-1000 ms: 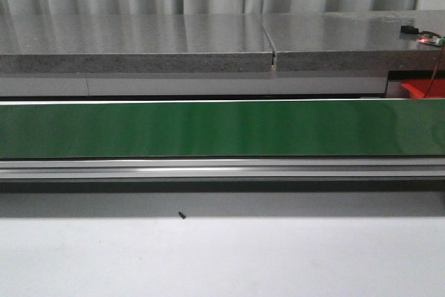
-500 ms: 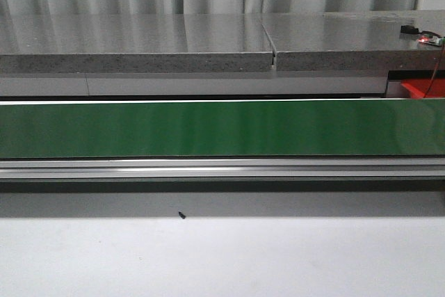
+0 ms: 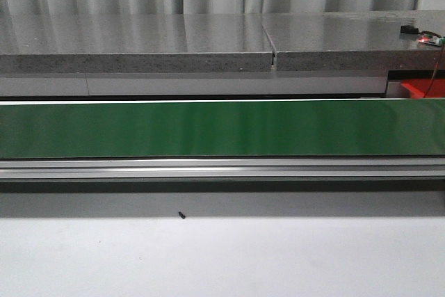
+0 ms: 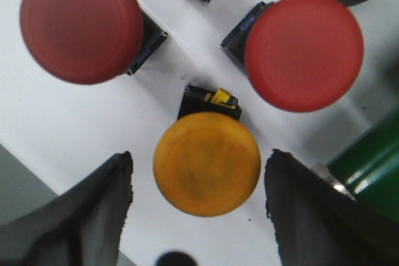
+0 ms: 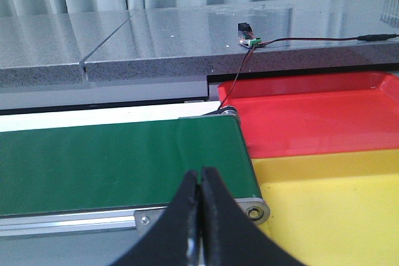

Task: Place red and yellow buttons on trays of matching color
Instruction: 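Close the left gripper on the yellow button and lift it, then set the yellow button on the belt's start and open the left gripper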

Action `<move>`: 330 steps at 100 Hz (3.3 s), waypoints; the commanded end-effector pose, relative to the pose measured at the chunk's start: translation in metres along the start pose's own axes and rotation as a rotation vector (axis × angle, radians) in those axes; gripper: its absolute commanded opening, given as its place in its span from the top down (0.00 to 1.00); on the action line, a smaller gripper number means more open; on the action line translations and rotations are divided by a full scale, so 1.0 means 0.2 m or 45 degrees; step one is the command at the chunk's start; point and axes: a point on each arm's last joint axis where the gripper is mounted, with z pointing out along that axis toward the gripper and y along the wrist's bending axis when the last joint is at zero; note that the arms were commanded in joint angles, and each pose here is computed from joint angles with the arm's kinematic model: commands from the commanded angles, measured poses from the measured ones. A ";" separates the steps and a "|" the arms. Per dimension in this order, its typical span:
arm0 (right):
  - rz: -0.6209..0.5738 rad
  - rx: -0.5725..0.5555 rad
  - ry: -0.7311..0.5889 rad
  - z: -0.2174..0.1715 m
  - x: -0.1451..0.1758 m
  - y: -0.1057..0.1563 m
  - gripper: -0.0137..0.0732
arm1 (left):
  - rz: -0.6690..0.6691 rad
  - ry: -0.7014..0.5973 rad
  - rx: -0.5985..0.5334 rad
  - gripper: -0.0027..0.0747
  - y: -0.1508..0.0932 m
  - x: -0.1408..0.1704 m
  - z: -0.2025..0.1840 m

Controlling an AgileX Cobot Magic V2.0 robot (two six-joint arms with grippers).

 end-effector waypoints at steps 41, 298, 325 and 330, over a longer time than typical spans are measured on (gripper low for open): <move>-0.021 -0.008 -0.140 -0.01 -0.06 0.01 0.92 | -0.010 -0.095 0.034 0.75 0.00 -0.03 -0.13; -0.021 -0.008 -0.140 -0.01 -0.06 0.01 0.92 | 0.234 -0.321 0.176 0.23 0.03 -0.06 -0.69; -0.021 -0.008 -0.140 -0.01 -0.06 0.01 0.92 | 0.136 -0.239 0.117 0.23 0.20 -0.09 -0.50; -0.021 -0.008 -0.140 -0.01 -0.06 0.01 0.92 | 0.127 -0.224 0.107 0.23 0.21 -0.10 -0.46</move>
